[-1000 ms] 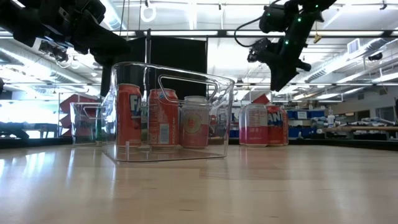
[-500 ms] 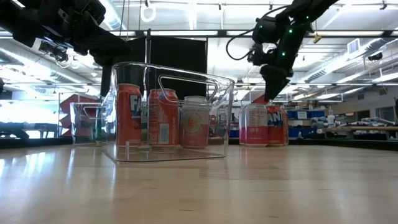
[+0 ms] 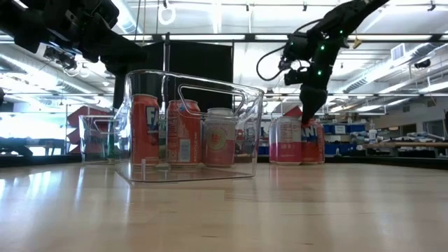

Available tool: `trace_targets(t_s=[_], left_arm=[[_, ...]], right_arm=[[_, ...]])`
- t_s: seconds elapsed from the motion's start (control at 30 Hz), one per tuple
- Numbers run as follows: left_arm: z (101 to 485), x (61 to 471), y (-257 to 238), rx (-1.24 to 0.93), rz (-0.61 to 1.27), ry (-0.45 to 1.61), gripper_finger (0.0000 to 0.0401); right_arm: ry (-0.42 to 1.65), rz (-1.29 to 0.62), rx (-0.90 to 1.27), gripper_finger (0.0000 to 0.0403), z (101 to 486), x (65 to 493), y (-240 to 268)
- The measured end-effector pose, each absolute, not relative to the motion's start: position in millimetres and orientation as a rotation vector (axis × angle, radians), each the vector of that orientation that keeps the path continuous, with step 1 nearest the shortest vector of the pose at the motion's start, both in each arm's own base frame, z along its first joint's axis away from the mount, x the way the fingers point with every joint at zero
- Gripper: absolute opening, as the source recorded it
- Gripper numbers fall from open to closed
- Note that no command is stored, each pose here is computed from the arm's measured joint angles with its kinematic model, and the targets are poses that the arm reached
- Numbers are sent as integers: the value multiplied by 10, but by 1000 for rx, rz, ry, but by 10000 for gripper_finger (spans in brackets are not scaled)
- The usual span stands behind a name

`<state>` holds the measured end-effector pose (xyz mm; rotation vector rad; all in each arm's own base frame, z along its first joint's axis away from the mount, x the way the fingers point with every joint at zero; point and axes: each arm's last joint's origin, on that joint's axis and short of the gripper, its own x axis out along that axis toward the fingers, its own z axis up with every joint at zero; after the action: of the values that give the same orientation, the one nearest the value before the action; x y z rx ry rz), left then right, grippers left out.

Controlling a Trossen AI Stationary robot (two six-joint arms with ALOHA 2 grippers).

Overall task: Sort soda cans
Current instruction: Put the bottom orange soda can into the center transparent bin

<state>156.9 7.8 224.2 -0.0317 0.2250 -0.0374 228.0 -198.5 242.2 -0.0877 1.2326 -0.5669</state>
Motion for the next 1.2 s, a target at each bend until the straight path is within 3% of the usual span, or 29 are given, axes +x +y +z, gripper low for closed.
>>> trace_targets(t_s=[0.33,0.6,0.7,0.93,1.2], left_arm=[[2232,1567,78,-33,-37,235,131],[2230,1566,78,-33,-37,238,131],[2230,1566,78,-34,-37,238,131],[2235,1568,78,-59,-34,233,131],[2235,1567,78,-57,-34,233,131]], right_arm=[[1269,-513,-24,329,2225,2340,-2071],[1328,-470,39,282,2223,2370,-1871],[1341,-458,51,281,2265,2369,-1763],[1359,-389,118,281,2434,2331,-1405],[1324,-399,108,281,2963,2503,-928]])
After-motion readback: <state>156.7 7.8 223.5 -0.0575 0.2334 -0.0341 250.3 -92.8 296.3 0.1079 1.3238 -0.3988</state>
